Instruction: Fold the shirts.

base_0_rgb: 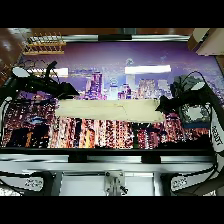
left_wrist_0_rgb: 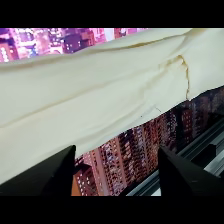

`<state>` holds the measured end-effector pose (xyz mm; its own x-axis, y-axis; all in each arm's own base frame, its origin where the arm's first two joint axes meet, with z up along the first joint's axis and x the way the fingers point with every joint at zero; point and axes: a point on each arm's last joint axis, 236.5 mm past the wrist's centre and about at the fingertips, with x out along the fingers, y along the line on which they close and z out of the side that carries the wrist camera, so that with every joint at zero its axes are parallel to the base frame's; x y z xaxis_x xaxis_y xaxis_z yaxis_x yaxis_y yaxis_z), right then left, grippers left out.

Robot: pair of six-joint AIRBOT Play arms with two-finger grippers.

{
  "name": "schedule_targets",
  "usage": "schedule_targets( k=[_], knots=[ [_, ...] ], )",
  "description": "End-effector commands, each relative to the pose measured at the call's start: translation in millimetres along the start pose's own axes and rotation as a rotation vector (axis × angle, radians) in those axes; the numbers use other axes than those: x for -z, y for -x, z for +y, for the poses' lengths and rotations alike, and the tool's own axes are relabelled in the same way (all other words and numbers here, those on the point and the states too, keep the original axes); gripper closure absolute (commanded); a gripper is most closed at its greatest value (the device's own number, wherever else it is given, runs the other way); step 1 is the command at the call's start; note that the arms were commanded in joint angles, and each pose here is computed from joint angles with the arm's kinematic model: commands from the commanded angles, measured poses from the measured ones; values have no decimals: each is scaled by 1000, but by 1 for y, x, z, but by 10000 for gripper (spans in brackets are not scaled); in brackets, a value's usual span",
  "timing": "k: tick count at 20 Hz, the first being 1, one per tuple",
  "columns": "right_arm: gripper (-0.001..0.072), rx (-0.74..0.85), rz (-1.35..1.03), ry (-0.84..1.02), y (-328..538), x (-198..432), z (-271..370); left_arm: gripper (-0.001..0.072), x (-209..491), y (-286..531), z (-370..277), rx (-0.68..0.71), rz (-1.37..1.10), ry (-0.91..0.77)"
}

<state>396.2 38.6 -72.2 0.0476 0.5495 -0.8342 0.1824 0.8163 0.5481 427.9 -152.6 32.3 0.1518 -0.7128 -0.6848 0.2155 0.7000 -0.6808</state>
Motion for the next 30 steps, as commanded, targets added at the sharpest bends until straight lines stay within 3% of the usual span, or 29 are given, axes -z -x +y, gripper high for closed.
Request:
schedule_targets(
  k=[1, 3, 4, 6, 14, 22, 27, 30],
  knots=[
    [648, 1, -61, 89, 24, -3, 16, 327, 4, -8, -9, 8, 22, -18],
    [649, -13, -111, 112, 41, -4, 32, 458, 3, -15, -14, 6, 19, -32],
    [649, -23, -134, 116, 49, -4, 40, 466, 3, -21, -18, 5, 18, -41],
    [649, -49, -171, 113, 66, -2, 57, 676, 4, -38, -28, 1, 14, -64],
    [649, -208, -390, 254, 161, 39, 157, 674, 52, -167, -106, 32, 93, -57],
    [648, -260, -559, 318, 226, 95, 209, 674, 61, -248, -181, 155, -54, 123],
    [648, -197, -535, 316, 220, 98, 195, 676, 44, -214, -171, 165, -51, 36],
    [649, -102, -550, 332, 209, 89, 188, 676, 12, -138, -145, 62, -102, -72]
  ],
)
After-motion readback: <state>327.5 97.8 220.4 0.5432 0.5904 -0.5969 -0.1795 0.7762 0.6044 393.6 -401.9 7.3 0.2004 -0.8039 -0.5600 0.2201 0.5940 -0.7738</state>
